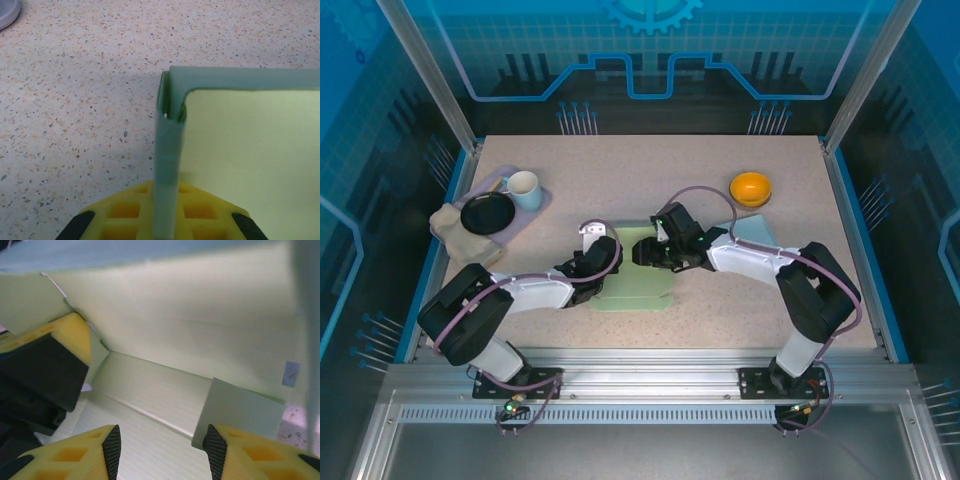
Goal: Fold the paper box
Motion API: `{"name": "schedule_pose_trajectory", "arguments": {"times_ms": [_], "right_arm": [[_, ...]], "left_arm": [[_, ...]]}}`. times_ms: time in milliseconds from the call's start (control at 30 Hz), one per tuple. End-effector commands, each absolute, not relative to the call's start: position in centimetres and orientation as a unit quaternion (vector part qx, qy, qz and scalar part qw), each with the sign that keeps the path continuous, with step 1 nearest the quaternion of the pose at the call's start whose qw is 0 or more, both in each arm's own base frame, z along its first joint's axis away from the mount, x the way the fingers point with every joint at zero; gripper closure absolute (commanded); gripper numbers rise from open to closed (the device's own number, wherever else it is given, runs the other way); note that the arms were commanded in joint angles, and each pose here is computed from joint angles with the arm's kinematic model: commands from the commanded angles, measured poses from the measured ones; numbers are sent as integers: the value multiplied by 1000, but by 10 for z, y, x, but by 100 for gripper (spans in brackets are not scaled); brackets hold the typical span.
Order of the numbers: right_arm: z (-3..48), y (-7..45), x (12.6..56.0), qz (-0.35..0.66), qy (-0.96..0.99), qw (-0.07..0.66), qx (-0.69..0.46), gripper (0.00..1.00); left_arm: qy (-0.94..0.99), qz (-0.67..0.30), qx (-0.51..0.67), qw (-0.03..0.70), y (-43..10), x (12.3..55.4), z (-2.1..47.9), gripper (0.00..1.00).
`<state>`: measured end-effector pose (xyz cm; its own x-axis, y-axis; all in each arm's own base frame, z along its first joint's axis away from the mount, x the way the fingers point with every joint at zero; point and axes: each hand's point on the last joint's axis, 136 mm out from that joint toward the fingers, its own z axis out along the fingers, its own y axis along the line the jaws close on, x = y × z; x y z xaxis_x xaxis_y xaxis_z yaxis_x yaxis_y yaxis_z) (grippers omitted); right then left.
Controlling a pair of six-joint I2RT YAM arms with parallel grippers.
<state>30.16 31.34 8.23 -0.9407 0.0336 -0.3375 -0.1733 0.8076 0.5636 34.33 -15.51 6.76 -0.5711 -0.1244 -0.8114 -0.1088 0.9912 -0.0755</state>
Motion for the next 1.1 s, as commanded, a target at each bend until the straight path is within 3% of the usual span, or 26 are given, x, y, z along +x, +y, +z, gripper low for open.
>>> {"name": "schedule_pose_trajectory", "arguments": {"times_ms": [0,133,333,600,767,900,1067], "right_arm": [[74,319,294,315,936,156,-26,49],[78,319,293,319,934,157,-30,49],[131,296,305,273,930,223,-106,49],[186,197,335,116,923,306,-201,47],[183,138,347,39,923,334,-189,47],[180,108,350,25,906,384,-176,47],[166,75,344,26,915,382,-128,46]], "left_arm": [[870,-44,-95,482,-163,353,93,100],[870,-51,-95,481,-164,354,92,100],[873,-38,-88,478,-160,352,86,100],[866,-34,-70,494,-156,352,100,100],[862,-38,-64,501,-154,354,109,100],[855,-50,-48,514,-157,353,124,100],[844,-56,-26,532,-156,348,138,100]]}}
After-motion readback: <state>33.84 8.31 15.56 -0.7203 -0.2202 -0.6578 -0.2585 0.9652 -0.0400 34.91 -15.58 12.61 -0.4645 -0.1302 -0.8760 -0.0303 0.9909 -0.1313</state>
